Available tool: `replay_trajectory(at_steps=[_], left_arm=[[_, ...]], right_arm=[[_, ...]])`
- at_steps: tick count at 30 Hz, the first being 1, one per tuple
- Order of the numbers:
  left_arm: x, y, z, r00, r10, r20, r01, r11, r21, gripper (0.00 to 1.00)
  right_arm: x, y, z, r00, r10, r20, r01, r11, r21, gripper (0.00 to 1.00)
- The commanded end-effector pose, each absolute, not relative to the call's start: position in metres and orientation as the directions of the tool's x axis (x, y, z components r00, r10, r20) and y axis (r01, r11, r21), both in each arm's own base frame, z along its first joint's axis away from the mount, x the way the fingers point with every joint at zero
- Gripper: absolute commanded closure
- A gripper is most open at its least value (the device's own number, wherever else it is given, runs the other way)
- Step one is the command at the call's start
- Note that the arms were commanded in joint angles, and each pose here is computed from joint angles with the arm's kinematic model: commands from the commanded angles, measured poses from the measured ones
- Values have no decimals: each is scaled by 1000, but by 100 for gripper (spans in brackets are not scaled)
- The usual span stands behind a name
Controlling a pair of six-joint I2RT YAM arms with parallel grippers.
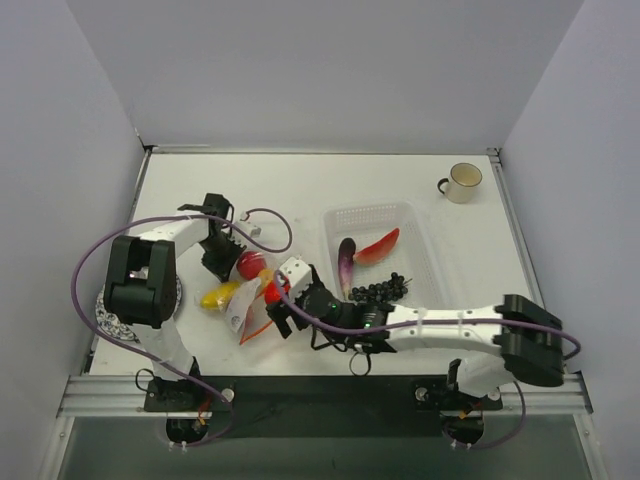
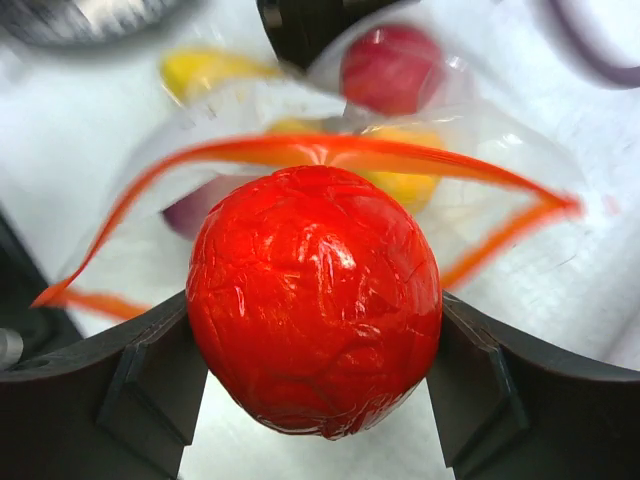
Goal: Open the zip-top bag and remove the fake food
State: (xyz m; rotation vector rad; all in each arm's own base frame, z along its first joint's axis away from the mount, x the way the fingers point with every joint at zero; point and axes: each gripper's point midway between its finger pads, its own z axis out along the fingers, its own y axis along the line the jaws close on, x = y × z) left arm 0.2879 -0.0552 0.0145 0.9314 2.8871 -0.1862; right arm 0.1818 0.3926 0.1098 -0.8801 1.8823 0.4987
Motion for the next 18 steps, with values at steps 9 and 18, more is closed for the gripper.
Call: replay_trajectory(at_steps=[9, 18], left_arm=[[309, -61, 29, -821, 544, -173, 562, 824, -71, 100], [306, -73, 38, -822, 533, -199, 560, 821, -111, 100]], right_arm=[[244, 192, 174, -321, -69, -944, -179, 984, -11, 65], [252, 148, 163, -469, -166, -868, -31, 985, -172, 0]])
